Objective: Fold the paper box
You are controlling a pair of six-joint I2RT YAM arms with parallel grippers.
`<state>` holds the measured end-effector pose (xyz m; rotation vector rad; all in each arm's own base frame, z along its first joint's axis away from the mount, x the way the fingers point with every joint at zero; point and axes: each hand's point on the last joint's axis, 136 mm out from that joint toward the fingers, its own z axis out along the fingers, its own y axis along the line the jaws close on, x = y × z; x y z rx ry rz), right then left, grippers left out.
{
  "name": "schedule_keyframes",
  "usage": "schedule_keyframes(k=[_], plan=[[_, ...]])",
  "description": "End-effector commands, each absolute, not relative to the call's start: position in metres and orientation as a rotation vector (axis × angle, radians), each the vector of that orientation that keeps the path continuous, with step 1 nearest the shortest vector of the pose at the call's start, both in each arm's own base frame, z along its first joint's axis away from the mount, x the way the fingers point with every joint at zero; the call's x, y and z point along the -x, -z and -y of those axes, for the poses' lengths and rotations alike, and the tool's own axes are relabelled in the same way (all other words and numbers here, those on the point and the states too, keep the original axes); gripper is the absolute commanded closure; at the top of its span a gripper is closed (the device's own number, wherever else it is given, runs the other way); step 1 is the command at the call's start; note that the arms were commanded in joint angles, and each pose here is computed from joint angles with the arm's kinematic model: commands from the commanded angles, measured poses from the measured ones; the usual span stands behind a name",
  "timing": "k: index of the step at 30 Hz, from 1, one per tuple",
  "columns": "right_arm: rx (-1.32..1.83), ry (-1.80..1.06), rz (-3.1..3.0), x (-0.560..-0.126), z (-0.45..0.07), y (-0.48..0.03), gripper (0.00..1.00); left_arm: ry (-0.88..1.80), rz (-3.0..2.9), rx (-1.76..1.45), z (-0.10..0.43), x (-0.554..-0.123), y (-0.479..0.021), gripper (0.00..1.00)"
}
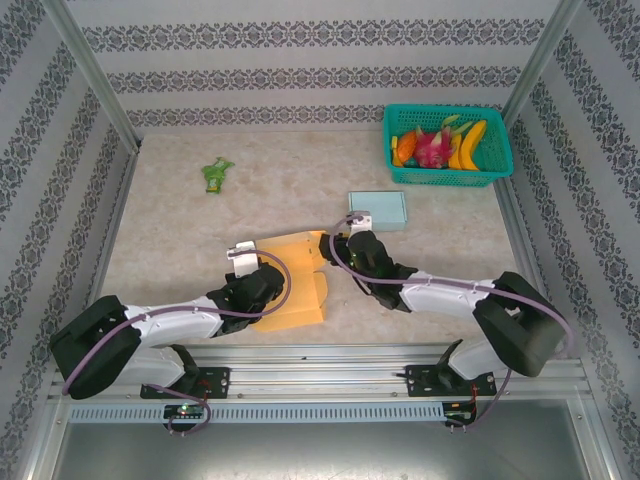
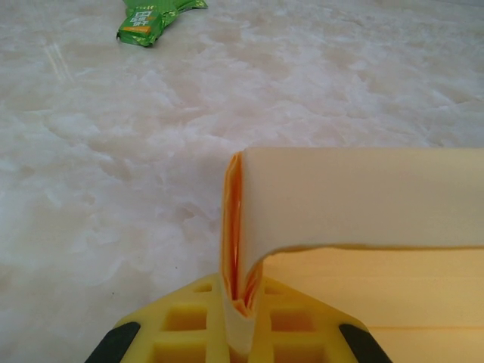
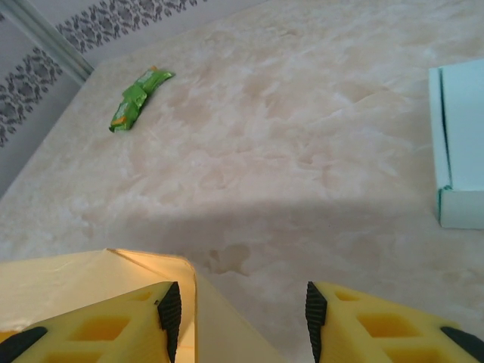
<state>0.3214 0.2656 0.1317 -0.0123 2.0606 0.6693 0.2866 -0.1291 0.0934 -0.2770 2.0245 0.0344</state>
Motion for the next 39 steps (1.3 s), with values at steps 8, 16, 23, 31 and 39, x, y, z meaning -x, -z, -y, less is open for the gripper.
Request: schedule_keyframes(k=[8, 16, 23, 31, 39], plan=[[0.215, -0.661, -2.104, -0.320, -0.304, -0.119, 0.48, -0.017, -2.047, 0.238, 0.135, -0.288, -0.086, 1.00], [0.331, -0.755, -2.070, -0.313, -0.337, -0.125, 0.43, 0.011, -2.068, 0.223, 0.143, -0.290, -0.079, 1.00], [0.268, -0.734, -2.120, -0.304, -0.313, -0.111, 0.43, -0.064, -2.045, 0.281, 0.125, -0.286, -0.084, 1.00], [0.183, -0.501, -2.137, -0.280, -0.238, -0.122, 0.41, -0.093, -2.026, 0.307, 0.112, -0.282, -0.088, 1.00], [0.287, -0.694, -2.162, -0.253, -0.280, -0.124, 0.57, -0.074, -2.029, 0.315, 0.116, -0.284, -0.090, 1.00]])
